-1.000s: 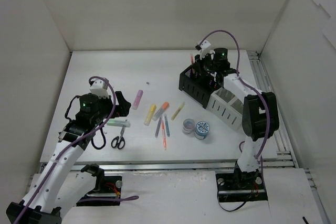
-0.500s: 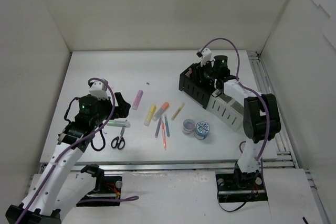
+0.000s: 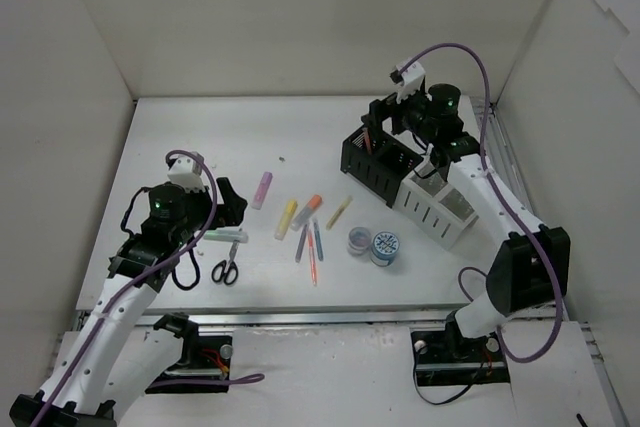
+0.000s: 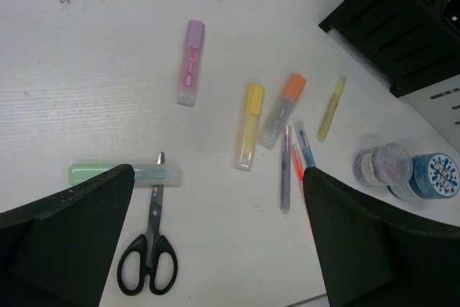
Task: Sort the stationery into containers
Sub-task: Place the pen in the storage box, then pick up the pen from the center of the board.
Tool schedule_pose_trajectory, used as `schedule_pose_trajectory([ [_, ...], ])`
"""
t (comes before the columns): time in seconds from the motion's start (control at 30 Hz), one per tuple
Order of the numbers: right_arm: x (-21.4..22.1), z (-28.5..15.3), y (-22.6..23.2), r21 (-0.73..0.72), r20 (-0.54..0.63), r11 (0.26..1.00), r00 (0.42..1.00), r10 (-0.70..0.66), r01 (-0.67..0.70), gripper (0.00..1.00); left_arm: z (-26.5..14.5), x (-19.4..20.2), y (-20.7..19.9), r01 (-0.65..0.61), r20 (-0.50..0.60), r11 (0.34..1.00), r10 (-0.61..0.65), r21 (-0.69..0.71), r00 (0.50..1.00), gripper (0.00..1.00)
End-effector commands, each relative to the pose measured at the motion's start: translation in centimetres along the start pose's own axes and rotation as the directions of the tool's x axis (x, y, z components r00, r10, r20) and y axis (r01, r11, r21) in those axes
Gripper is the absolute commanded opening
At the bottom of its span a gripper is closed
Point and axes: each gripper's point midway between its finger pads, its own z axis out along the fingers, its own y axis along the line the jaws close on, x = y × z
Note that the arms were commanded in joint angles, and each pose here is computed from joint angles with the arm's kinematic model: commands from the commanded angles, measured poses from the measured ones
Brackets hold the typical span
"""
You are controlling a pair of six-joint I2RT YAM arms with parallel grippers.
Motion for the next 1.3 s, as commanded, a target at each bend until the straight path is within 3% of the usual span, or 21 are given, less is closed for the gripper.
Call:
schedule_pose_trajectory([
  [0.0, -7.9, -2.5, 2.4, 0.041, 0.143, 0.997, 0.988, -0.065, 0.059, 0.98, -0.5, -1.7, 0.3, 0.034, 0.059, 0.999, -0.032, -0.03, 0.998, 0.99],
  [0.03, -8.5, -2.8, 1.6, 0.139, 0.144, 0.99, 0.989, -0.02, 0.0, 0.98, -0.5, -1.6, 0.6, 0.046, 0.06, 0.998, -0.043, -0.051, 0.997, 0.99],
  [0.13, -8.9, -3.3, 5.0, 0.081, 0.138, 0.982, 0.978, 0.157, -0.169, 0.98, -0.7, -0.8, 1.2, 0.08, 0.036, 0.993, -0.077, -0.089, 0.996, 0.99],
  [0.17, -7.3, -3.1, 6.3, 0.057, 0.108, 0.972, 0.969, 0.22, -0.227, 0.98, -0.8, -0.5, 1.3, 0.09, 0.024, 0.992, -0.088, -0.093, 0.996, 0.99],
  [0.4, 1.2, -3.5, 14.0, 0.106, -0.117, 0.977, 0.973, 0.198, -0.186, 0.98, -1.6, 1.1, 3.5, 0.169, 0.048, 0.964, -0.162, -0.203, 0.986, 0.99],
  [0.7, 11.6, -3.3, 20.6, 0.132, -0.375, 0.972, 0.898, 0.23, -0.194, 0.98, 0.3, 2.9, 3.9, 0.171, -0.012, 0.961, -0.177, -0.217, 0.984, 0.99],
  [0.8, 14.8, -3.6, 21.1, 0.224, -0.471, 0.961, 0.845, 0.254, -0.164, 0.91, 0.5, 3.1, 3.6, 0.173, -0.028, 0.963, -0.182, -0.207, 0.983, 1.0],
  [0.97, 19.8, -3.3, 22.3, 0.292, -0.575, 0.945, 0.763, 0.295, -0.146, 0.71, 0.6, 3.5, 3.4, 0.16, -0.036, 0.97, -0.17, -0.182, 0.985, 0.99],
  [1.03, 20.1, -2.8, 22.9, 0.296, -0.579, 0.942, 0.755, 0.307, -0.157, 0.59, 0.5, 3.6, 3.4, 0.156, -0.038, 0.971, -0.165, -0.183, 0.986, 0.99],
  [1.2, 21.3, -2.0, 23.9, 0.291, -0.604, 0.946, 0.739, 0.3, -0.146, 0.45, 0.7, 4.0, 3.0, 0.147, -0.06, 0.977, -0.158, -0.153, 0.986, 0.99],
  [1.27, 21.8, -1.8, 24.0, 0.301, -0.607, 0.943, 0.733, 0.306, -0.143, 0.44, 0.8, 4.1, 2.9, 0.146, -0.064, 0.978, -0.157, -0.15, 0.986, 0.99],
])
